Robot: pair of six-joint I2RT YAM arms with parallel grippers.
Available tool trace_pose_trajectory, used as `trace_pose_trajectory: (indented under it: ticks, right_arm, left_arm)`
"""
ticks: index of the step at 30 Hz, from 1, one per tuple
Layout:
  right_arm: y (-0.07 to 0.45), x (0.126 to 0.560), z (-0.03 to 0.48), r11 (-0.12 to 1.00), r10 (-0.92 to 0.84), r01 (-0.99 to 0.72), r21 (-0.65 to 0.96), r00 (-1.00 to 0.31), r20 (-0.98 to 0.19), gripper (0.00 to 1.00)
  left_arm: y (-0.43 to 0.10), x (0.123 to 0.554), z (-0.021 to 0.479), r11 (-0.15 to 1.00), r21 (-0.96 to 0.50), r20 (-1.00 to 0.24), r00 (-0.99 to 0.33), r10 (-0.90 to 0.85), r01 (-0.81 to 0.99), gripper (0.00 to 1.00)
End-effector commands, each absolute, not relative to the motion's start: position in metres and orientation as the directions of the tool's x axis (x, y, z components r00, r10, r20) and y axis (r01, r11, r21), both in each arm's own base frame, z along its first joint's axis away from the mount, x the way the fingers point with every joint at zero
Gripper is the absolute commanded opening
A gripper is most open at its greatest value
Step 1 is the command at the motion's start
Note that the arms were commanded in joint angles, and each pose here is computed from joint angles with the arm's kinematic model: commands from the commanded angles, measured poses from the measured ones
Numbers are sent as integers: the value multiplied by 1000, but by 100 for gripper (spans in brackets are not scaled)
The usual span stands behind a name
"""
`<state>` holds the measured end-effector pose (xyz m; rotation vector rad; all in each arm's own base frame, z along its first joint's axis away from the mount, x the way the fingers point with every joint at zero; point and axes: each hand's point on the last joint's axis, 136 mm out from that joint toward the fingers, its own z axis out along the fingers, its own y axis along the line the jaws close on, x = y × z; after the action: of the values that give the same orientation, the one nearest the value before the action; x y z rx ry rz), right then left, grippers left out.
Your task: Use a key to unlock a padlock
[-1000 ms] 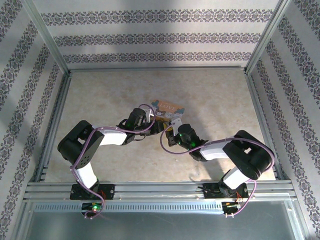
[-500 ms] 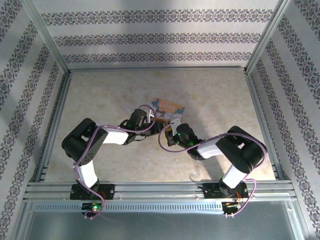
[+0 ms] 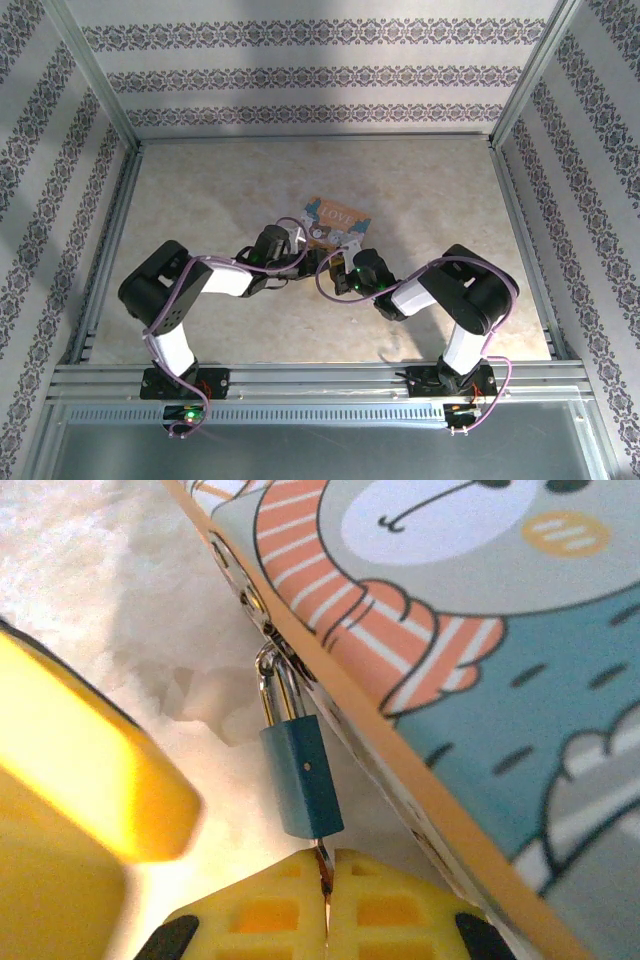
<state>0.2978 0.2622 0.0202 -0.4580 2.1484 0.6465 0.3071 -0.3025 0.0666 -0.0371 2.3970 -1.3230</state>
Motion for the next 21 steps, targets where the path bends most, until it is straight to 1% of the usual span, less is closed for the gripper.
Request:
trace_pose_trajectory:
  ticks: [1,6,10,13,17,21]
  right_arm:
    - [265,297,16,789,-82,-517,332,-625,-776,0]
    - [271,292,26,769,-72,-513,382,-663,-745,0]
    - [275,286,32,753,-72,-499,428,-709,-701,0]
    - [277,281,31,748,-63,-465,473,-760,-647,0]
    - [285,274,31,723,-49,-425,545,-819,-572,0]
    - [290,273,38,706,-14,-382,596,-849,-528,0]
  left_arm:
    - [-283,308,91,546,-812,-385,-892,-237,205,56]
    - [-240,309,109,579,-796,-420,-850,-318,176,62]
    - [-218,307,119,578,-805,-410,-828,-383,131,64]
    - [-210,304,117,559,-827,-356,-822,-444,56,64]
    - [-206,300,117,504,-864,-292,-812,-506,-4,64]
    - [-203,296,111,508,-860,-259,-815,-519,-51,64]
